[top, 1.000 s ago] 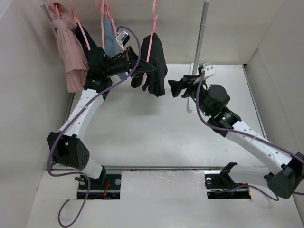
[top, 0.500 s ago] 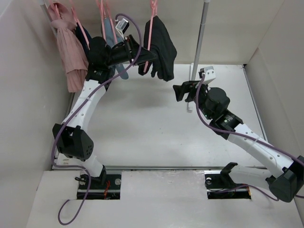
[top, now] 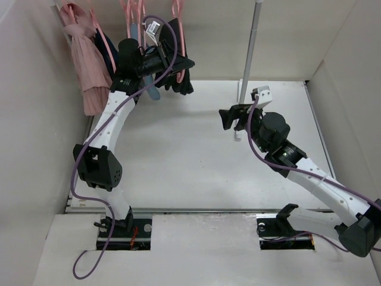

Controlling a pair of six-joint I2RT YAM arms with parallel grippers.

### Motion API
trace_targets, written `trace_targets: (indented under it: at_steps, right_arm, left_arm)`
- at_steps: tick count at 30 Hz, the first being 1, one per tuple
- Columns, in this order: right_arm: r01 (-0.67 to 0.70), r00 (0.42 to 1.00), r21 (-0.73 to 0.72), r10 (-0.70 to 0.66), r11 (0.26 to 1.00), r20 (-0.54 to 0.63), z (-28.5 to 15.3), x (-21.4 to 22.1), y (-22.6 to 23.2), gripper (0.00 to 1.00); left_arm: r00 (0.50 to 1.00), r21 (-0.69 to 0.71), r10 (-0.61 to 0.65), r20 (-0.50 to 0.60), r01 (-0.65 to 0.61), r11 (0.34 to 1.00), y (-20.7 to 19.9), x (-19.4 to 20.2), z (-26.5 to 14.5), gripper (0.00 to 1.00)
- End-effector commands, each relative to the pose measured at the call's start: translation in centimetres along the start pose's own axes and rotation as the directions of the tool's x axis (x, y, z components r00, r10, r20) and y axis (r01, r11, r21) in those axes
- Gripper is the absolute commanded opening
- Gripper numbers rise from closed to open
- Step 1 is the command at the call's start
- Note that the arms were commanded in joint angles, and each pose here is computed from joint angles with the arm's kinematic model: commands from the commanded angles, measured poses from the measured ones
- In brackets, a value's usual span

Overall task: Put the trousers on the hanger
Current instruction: Place the hanger at the clothesline.

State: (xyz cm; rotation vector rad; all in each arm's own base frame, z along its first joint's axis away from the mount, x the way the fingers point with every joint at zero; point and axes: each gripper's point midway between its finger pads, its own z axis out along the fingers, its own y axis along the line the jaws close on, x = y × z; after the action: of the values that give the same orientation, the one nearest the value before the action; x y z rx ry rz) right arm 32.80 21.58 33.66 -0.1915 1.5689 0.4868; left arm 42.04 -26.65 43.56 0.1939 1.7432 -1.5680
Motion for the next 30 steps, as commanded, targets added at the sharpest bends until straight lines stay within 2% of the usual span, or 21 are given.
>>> trace_targets:
  at_steps: [1, 3, 4, 5, 8, 9, 11, 12, 13, 15, 17, 20, 26, 28, 29, 30]
  right_arm:
    - [-0.017, 0.999, -0.003, 0.017, 1.000, 0.038, -0.5, -1.3, 0.0, 0.83]
    - [-0.017, 0.999, -0.003, 0.017, 1.000, 0.038, -0.5, -1.3, 0.0, 0.83]
    - [-0.013, 1.000, 0.001, 0.013, 1.000, 0.021, -0.3, -0.7, -0.1, 0.83]
    - [-0.013, 1.000, 0.001, 0.013, 1.000, 0.021, -0.3, -0.7, -0.1, 0.83]
    - [-0.011, 1.000, 0.003, 0.011, 1.000, 0.011, -0.3, -0.5, -0.2, 0.85]
    - [-0.008, 1.000, 0.005, 0.008, 1.000, 0.001, -0.4, -0.2, -0.2, 0.85]
    - [-0.008, 1.000, 0.005, 0.008, 1.000, -0.001, -0.4, -0.4, -0.2, 0.85]
    - [-0.006, 1.000, 0.007, 0.006, 1.000, -0.010, -0.4, -0.2, -0.2, 0.85]
    - [-0.006, 1.000, 0.007, 0.006, 1.000, -0.010, -0.4, -0.2, -0.2, 0.85]
    - [-0.008, 1.000, 0.005, 0.008, 1.000, 0.000, -0.7, -0.6, -0.2, 0.85]
    - [-0.006, 1.000, -0.004, 0.006, 1.000, -0.010, -0.7, -0.3, -0.1, 0.86]
    - [-0.007, 1.000, -0.024, 0.006, 1.000, -0.013, -1.0, -0.2, 0.2, 0.86]
    - [-0.005, 1.000, -0.023, 0.005, 1.000, -0.020, -1.5, 0.0, 0.0, 0.87]
    - [-0.014, 1.000, 0.000, 0.014, 1.000, -0.016, -1.7, -0.2, -0.4, 1.00]
    - [-0.020, 0.999, 0.013, 0.020, 1.000, -0.025, -1.7, 0.0, -0.8, 1.00]
    - [-0.015, 0.999, 0.026, 0.017, 1.000, -0.042, -1.5, 0.5, -1.2, 1.00]
  left_arm:
    - [0.931, 0.106, 0.325, 0.167, -0.345, 0.933, -7.6, -4.3, -1.4, 0.00]
    - [0.932, 0.099, 0.325, 0.161, -0.343, 0.934, -7.4, -4.4, -1.2, 0.00]
    - [0.944, 0.094, 0.303, 0.134, -0.316, 0.944, -6.0, -4.0, -0.7, 0.00]
    - [0.946, 0.114, 0.306, 0.111, -0.318, 0.941, -6.2, -3.5, -0.8, 0.18]
    - [0.960, 0.111, 0.271, 0.066, -0.277, 0.954, -5.3, -2.3, -0.9, 0.49]
    - [0.964, 0.100, 0.262, 0.042, -0.265, 0.959, -4.6, -1.5, -1.1, 0.66]
    - [0.942, 0.074, 0.332, 0.044, -0.335, 0.939, -5.0, -1.4, -1.7, 0.83]
    - [0.940, 0.045, 0.338, 0.039, -0.339, 0.940, -4.2, -1.4, -1.7, 0.95]
    - [0.942, 0.021, 0.334, 0.023, -0.334, 0.942, -4.3, -1.1, -2.1, 1.00]
    - [0.920, -0.025, 0.391, 0.012, -0.390, 0.920, -3.6, -1.3, -2.7, 1.00]
    - [0.914, -0.162, 0.405, -0.003, -0.400, 0.902, -2.3, -1.8, -3.6, 1.00]
    - [0.874, -0.314, 0.485, -0.026, -0.468, 0.826, -1.0, -2.5, -5.5, 1.00]
    - [0.828, -0.464, 0.556, -0.075, -0.522, 0.716, -0.4, -1.3, -9.3, 1.00]
    - [0.823, -0.496, 0.553, -0.131, -0.538, 0.682, 1.1, 0.4, -10.1, 1.00]
    - [0.810, -0.515, 0.573, -0.123, -0.546, 0.661, 0.3, 0.5, -11.2, 1.00]
    - [0.819, -0.565, 0.553, -0.150, -0.530, 0.632, 2.3, 1.4, -12.2, 1.00]
